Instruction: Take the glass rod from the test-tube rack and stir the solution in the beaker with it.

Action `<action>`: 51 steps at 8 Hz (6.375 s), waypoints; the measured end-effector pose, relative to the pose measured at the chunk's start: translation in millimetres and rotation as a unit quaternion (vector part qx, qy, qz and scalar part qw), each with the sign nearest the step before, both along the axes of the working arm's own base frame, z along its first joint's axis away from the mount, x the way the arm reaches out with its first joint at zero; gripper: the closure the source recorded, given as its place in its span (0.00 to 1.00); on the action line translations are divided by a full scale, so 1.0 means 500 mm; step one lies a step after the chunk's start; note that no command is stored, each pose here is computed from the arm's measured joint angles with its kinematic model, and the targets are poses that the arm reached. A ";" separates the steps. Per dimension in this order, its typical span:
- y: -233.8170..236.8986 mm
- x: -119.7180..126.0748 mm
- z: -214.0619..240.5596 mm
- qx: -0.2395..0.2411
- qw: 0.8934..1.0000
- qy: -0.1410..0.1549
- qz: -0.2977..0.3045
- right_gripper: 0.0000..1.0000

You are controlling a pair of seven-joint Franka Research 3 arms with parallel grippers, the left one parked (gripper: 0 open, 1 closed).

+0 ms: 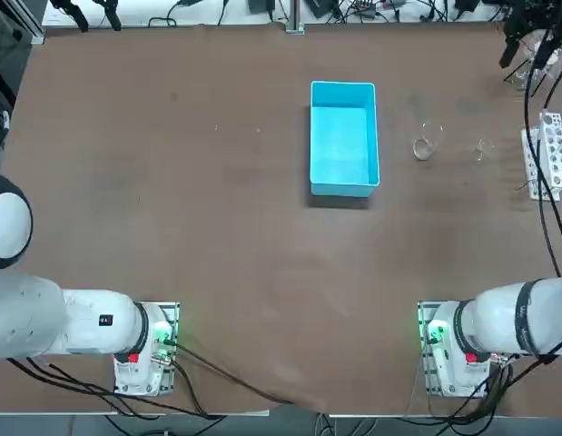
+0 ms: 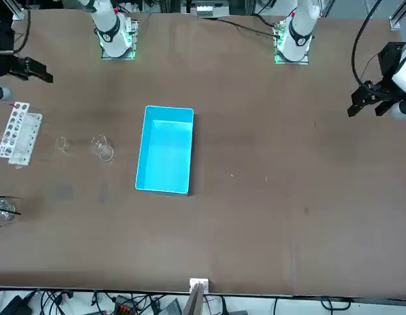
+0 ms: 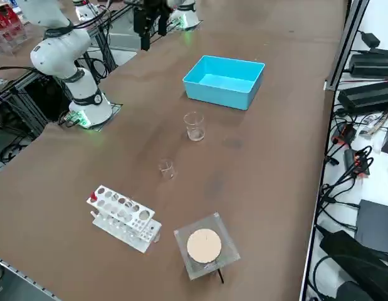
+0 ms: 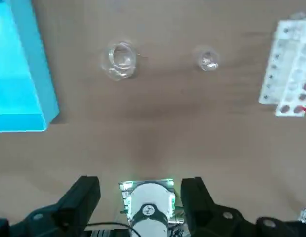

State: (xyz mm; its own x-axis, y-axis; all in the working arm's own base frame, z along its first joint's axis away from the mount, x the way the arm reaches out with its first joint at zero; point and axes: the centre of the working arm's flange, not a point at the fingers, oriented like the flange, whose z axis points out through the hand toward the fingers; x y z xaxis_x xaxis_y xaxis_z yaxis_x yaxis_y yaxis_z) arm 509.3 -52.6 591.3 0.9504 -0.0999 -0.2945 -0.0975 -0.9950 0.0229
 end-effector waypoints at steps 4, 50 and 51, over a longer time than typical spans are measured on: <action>-0.200 0.051 -0.106 -0.061 0.998 -0.008 -0.008 0.01; -0.706 -0.082 -0.256 0.007 0.993 -0.094 -0.075 0.90; -0.672 -0.079 -0.197 0.002 0.992 -0.108 -0.067 0.90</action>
